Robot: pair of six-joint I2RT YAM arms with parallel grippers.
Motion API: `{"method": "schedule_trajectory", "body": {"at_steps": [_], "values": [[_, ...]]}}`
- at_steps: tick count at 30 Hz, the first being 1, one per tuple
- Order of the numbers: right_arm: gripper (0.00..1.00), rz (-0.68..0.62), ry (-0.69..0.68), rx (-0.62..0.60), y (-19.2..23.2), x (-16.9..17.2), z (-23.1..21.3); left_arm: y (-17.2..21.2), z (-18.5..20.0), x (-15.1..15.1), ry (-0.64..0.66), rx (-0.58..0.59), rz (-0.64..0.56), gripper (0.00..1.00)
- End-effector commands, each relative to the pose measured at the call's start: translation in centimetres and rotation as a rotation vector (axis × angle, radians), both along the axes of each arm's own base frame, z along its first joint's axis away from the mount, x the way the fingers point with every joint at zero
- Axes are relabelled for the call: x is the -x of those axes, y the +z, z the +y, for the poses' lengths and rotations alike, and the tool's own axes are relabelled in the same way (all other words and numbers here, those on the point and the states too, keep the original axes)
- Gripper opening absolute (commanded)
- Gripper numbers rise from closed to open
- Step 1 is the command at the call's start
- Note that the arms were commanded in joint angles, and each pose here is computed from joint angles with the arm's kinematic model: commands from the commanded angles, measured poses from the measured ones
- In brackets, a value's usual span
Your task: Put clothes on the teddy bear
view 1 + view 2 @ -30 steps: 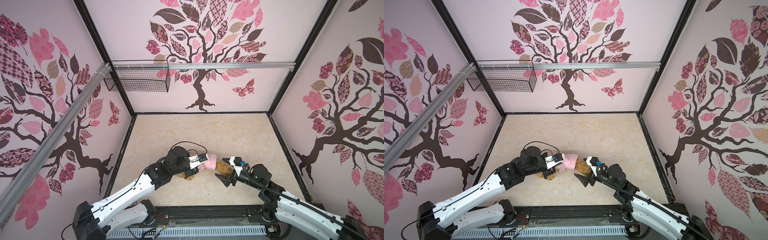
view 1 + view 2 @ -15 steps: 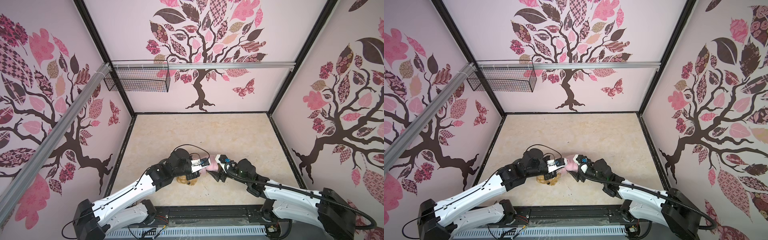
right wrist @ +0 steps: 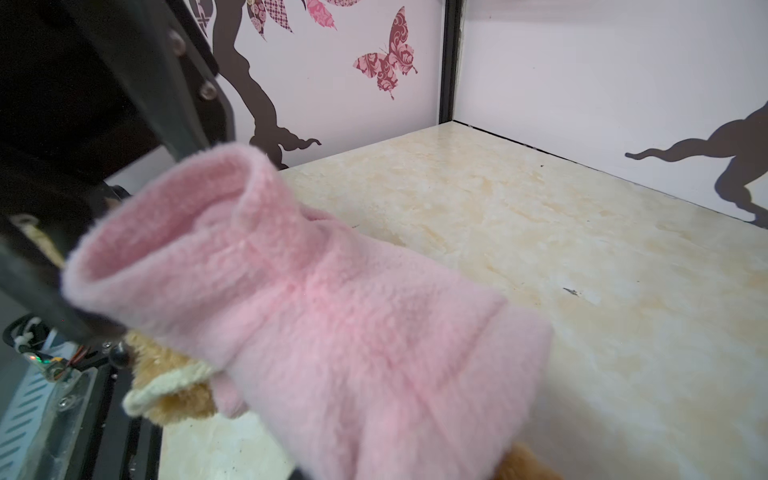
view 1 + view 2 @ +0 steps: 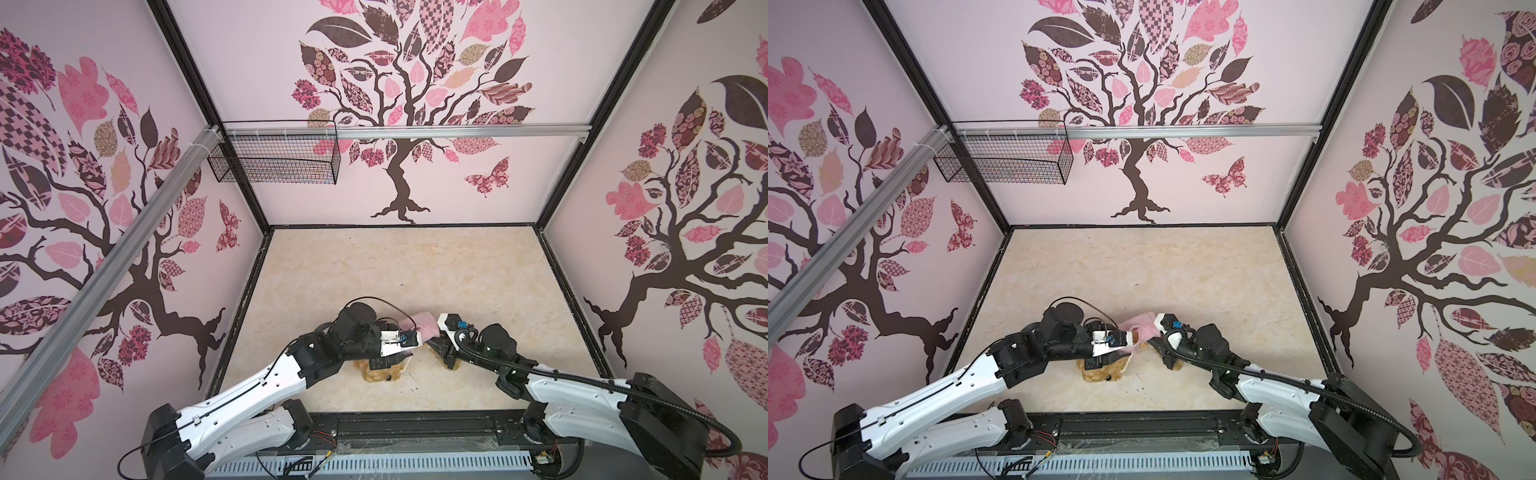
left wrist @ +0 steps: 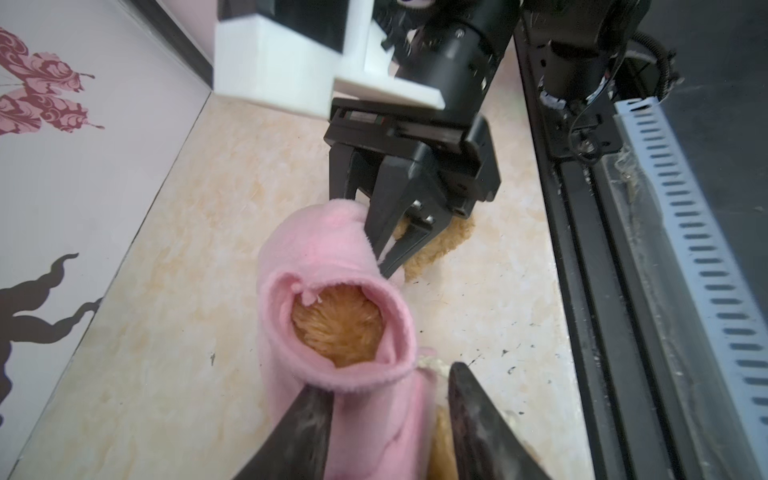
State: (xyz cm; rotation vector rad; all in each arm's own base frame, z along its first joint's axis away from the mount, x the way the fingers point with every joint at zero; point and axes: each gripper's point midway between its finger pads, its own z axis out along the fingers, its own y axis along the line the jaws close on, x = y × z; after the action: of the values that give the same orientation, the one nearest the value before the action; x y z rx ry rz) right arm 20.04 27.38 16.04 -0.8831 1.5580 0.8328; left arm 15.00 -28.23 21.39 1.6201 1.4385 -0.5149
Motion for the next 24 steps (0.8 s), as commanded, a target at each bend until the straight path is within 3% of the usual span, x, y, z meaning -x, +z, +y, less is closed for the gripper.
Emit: {"method": "schedule_trajectory", "body": {"at_steps": [1, 4, 7, 12, 24], "values": [[0.17, -0.079, -0.007, -0.027, 1.4, -0.4, 0.1, 2.3, 0.6, 0.8, -0.011, 0.049, -0.030, 0.54], [0.17, -0.079, 0.001, -0.009, 1.0, -0.4, 0.2, 4.8, 1.2, 0.7, 0.032, 0.113, -0.048, 0.51], [0.16, -0.080, 0.005, -0.012, 1.0, -0.3, 0.2, 6.1, 1.0, 0.9, 0.046, 0.147, -0.028, 0.31], [0.16, -0.073, 0.012, -0.017, 1.0, -0.2, 0.3, 5.5, -0.4, 0.2, 0.050, 0.056, -0.020, 0.17], [0.16, -0.083, 0.002, -0.022, 1.2, -0.1, 0.0, 2.4, -1.5, -2.0, 0.062, -0.165, -0.024, 0.08]]}}
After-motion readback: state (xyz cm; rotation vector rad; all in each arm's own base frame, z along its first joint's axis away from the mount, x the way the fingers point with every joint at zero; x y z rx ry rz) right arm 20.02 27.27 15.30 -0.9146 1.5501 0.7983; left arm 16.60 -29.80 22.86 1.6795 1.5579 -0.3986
